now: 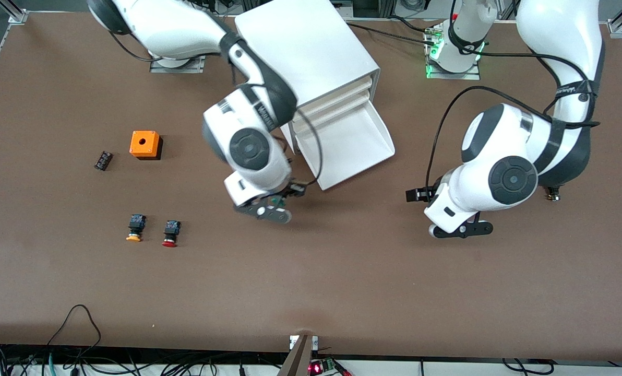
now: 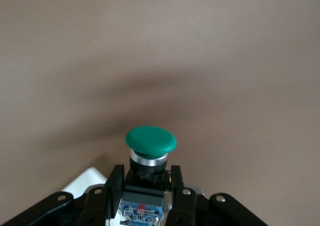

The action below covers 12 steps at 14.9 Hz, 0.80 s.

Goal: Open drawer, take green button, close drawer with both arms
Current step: 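Carry the green button out while the left gripper reaches the drawer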

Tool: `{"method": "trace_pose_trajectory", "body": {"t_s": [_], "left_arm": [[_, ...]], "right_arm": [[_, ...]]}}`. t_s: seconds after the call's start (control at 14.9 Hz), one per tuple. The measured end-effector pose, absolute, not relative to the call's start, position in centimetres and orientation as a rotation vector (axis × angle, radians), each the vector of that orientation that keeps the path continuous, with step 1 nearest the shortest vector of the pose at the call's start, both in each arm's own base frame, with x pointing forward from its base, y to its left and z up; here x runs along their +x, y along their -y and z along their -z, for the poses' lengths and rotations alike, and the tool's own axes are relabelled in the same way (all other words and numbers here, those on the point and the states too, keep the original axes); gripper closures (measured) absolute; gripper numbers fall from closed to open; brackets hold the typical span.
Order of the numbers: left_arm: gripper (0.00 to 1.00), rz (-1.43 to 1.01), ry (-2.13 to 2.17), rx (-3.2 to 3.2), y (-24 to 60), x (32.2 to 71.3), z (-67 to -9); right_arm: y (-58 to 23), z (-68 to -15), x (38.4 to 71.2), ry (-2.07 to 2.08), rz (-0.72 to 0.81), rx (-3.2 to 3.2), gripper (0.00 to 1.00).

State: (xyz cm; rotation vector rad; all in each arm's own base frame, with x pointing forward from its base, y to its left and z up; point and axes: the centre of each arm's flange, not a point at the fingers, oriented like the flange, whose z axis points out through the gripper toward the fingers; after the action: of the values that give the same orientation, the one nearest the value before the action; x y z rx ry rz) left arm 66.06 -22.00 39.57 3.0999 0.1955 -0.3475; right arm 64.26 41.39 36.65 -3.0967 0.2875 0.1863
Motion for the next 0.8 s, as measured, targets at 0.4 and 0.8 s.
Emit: {"method": "trace_pose_trajectory", "body": {"t_s": [0.4, 0.8], "left_arm": [[0.00, 0.252, -0.373, 3.078, 27.8, 63.7, -34.0], [0.00, 0.147, -0.481, 3.022, 32.1, 59.2, -26.0]], "right_arm": [[-29.1, -34.6, 70.3, -0.050, -0.215, -3.094, 0.58], [-22.4, -29.9, 72.3, 0.027, -0.212, -3.079, 0.58]]}}
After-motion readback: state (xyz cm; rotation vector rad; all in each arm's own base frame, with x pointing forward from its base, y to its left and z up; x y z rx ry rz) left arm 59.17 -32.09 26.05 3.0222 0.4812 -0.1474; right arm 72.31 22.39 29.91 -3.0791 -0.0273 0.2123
